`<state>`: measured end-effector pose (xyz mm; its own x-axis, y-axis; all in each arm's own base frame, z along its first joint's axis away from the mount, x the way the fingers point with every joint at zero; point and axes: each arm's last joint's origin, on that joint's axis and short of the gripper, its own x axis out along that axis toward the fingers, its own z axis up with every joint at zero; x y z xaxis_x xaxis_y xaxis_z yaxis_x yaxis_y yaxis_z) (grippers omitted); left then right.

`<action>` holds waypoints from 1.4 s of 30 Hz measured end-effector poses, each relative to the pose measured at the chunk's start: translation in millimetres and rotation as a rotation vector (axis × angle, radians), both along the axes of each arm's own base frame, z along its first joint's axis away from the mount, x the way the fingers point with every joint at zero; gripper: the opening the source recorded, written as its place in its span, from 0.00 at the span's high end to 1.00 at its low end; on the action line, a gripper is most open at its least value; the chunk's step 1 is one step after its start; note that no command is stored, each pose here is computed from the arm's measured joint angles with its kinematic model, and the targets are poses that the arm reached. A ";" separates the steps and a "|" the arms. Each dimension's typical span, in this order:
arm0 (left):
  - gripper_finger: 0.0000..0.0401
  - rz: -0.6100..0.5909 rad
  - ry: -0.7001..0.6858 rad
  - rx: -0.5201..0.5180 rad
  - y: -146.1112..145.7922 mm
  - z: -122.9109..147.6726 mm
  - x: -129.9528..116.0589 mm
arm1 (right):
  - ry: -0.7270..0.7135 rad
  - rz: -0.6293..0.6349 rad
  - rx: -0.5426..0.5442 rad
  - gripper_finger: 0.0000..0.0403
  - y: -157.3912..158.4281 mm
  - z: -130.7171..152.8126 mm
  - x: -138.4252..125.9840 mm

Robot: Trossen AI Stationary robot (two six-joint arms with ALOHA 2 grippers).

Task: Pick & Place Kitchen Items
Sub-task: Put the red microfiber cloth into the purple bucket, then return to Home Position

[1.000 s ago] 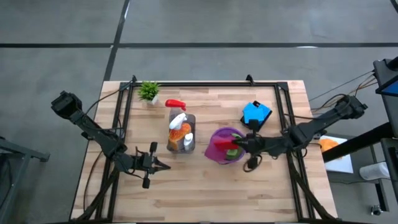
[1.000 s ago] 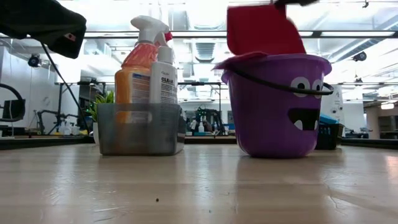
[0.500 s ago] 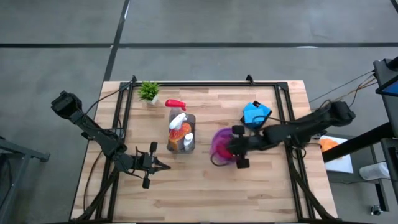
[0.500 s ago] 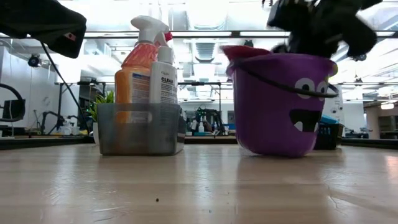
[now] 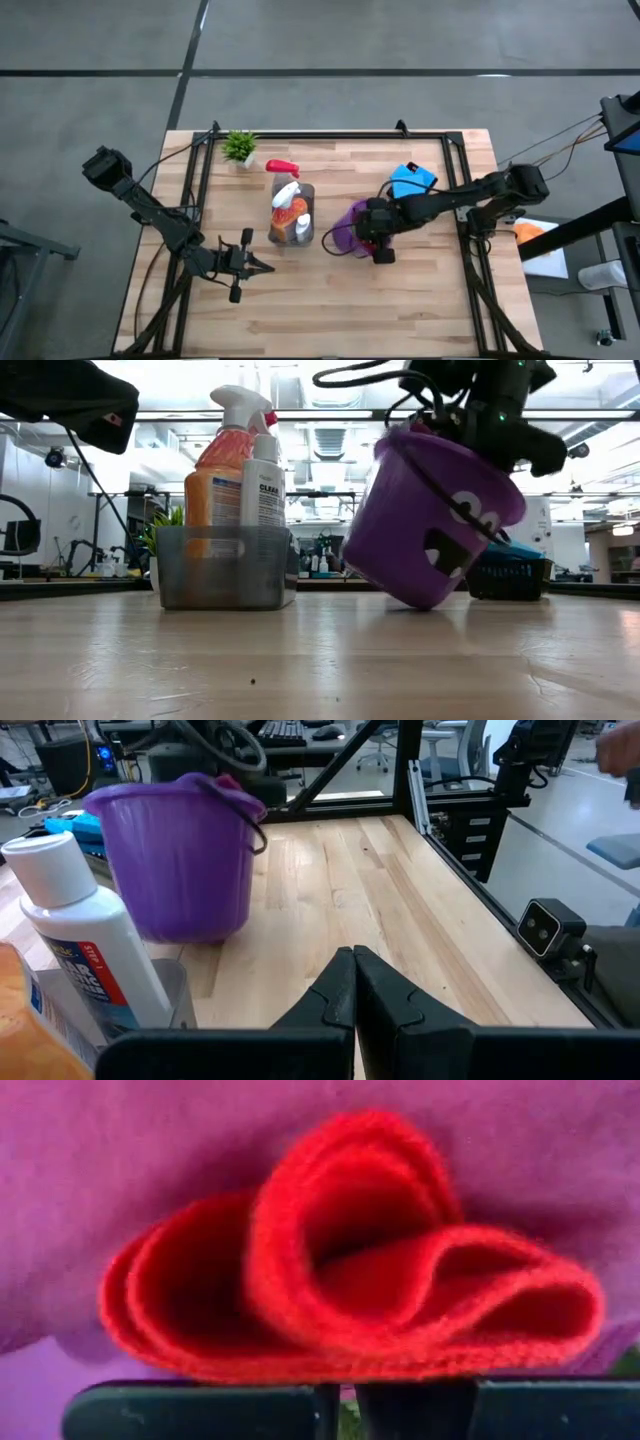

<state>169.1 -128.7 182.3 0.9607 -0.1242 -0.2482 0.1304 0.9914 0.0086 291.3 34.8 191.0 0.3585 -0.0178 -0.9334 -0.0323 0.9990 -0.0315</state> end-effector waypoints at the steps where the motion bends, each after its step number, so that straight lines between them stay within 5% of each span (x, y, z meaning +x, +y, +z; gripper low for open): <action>1: 1.00 0.000 0.001 0.001 0.0 -0.1 0.0 | 0.000 0.000 0.000 0.96 0.0 3.8 -0.3; 13: 1.00 0.000 0.002 0.002 0.1 -0.3 -0.1 | -0.051 0.012 0.007 0.96 2.4 47.9 4.5; 27: 1.00 0.000 0.004 0.004 0.3 -0.9 -0.3 | -0.063 0.005 -0.022 0.93 2.1 53.7 7.7; 42: 1.00 0.000 0.007 0.007 0.4 -1.3 -0.4 | -0.083 0.007 -0.010 0.28 5.7 69.3 8.3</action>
<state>168.6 -128.3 181.0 0.9590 -0.1226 -0.2554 0.1306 0.9913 0.0146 299.6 40.4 260.3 0.4343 -0.0238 -0.9004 -0.0366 0.9984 -0.0440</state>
